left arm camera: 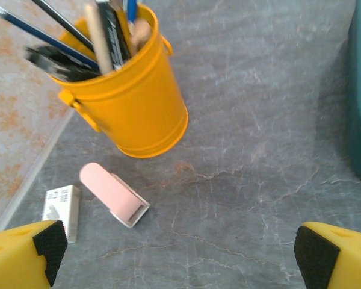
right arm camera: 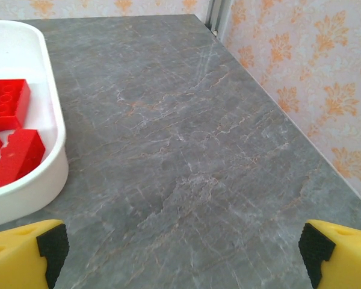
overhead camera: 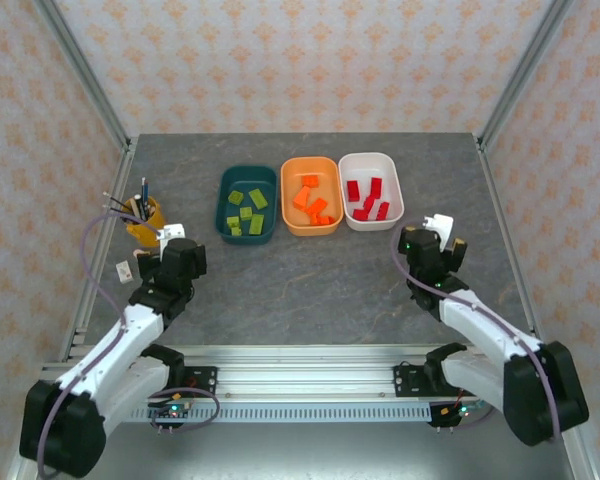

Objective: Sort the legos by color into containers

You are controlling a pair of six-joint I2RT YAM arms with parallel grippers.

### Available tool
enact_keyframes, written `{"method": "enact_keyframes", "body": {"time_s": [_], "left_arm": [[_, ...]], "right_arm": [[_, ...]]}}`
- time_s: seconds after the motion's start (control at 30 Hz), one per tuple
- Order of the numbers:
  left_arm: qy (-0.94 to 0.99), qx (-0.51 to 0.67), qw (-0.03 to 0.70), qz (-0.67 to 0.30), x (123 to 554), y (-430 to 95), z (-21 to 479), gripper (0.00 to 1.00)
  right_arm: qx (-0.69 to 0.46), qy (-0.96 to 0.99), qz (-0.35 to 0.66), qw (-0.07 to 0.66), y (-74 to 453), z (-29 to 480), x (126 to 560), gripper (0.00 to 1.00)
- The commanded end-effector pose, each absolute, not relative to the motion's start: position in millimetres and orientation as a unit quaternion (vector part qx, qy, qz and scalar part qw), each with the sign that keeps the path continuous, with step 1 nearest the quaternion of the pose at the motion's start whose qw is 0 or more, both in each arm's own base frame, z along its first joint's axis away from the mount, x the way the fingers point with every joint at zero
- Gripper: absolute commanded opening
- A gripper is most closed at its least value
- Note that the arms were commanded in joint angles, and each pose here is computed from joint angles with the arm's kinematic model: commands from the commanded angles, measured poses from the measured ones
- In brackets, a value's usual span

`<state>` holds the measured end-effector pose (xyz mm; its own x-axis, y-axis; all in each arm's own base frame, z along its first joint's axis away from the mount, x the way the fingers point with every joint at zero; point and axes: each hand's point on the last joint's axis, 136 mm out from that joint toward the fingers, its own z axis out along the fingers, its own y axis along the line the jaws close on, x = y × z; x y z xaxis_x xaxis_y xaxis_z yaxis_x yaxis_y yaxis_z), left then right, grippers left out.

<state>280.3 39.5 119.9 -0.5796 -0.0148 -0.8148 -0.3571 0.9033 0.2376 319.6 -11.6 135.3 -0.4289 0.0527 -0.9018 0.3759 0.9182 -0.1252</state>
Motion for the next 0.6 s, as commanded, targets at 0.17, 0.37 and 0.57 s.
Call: {"method": "enact_keyframes", "body": {"time_s": [0.17,0.37,0.57], "left_arm": [[0.847,-0.111,0.499,0.144,348,45,113,1.00],[0.826,-0.127,0.540,0.098,388,48,117,1.00],[0.815,-0.118,0.561,0.088,384,43,97,1.00]], "right_arm": [[0.125,0.828,-0.101,0.538,-22,115,386,1.00],[0.143,0.834,-0.080,0.527,-35,97,398,1.00],[0.113,0.810,-0.046,0.574,-23,95,385,0.99]]}}
